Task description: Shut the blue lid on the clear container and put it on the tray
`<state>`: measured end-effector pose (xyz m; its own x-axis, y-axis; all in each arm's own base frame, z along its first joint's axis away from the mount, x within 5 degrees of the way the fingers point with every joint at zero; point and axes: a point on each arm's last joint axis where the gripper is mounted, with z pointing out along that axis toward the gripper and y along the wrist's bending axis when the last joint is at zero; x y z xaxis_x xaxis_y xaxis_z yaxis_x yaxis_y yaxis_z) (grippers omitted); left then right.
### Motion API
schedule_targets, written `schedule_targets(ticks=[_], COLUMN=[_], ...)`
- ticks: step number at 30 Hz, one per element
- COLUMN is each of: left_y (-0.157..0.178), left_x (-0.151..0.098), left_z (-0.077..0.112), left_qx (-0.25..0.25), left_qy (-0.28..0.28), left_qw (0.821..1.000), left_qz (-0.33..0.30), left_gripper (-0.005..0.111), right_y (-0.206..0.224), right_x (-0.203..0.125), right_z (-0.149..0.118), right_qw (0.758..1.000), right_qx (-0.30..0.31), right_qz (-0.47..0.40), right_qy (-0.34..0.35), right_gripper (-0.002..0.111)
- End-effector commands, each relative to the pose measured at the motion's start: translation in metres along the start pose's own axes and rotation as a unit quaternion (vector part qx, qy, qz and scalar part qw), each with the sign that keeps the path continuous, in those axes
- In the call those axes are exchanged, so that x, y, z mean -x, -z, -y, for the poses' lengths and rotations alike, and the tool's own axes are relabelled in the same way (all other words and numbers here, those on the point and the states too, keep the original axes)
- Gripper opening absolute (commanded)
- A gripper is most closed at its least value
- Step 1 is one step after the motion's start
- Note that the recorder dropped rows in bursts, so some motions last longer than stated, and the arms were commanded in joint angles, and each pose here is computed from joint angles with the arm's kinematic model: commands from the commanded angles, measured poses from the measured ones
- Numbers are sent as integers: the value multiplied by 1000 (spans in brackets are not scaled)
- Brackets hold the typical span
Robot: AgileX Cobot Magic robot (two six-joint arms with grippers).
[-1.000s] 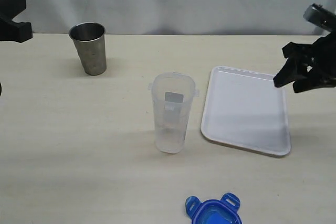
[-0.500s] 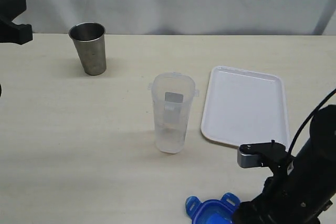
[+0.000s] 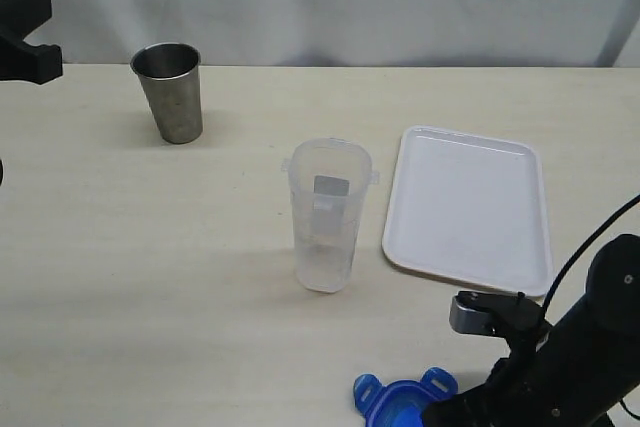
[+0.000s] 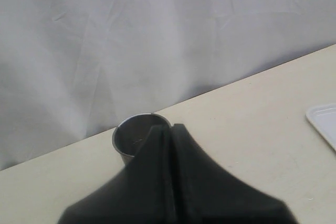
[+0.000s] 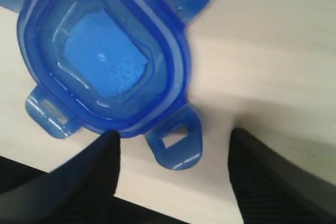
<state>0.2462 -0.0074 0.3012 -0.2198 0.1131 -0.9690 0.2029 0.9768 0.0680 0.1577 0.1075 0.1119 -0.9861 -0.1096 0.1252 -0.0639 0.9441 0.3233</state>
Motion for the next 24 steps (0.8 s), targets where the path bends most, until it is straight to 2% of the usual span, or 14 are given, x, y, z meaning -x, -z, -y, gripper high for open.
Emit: schedule_targets(ticks=[1,6,11,14,24], left_y=[0,0,0,0,0], left_x=[-1,-1,-1,-1,-1], left_z=[2,2,2,2,2], left_qx=[-8,-8,-8,-8,-10], left_qy=[5,5,5,5,6], left_qw=[1000,1000,1000,1000,1000], left_qz=[3,3,3,3,4], left_gripper=[0,0,0,0,0], right_y=[-4,-7,-8,-6,25], right_x=[1,-3,-1,6,46], right_z=[-2,-4,0,0,-14], right_qw=[1000,999,999,997,990], right_qx=[15,43,27,17,-38], right_qz=[4,10,28,53,96], right_qy=[10,14,33,55,99], right_gripper=[51,30,19,5,4])
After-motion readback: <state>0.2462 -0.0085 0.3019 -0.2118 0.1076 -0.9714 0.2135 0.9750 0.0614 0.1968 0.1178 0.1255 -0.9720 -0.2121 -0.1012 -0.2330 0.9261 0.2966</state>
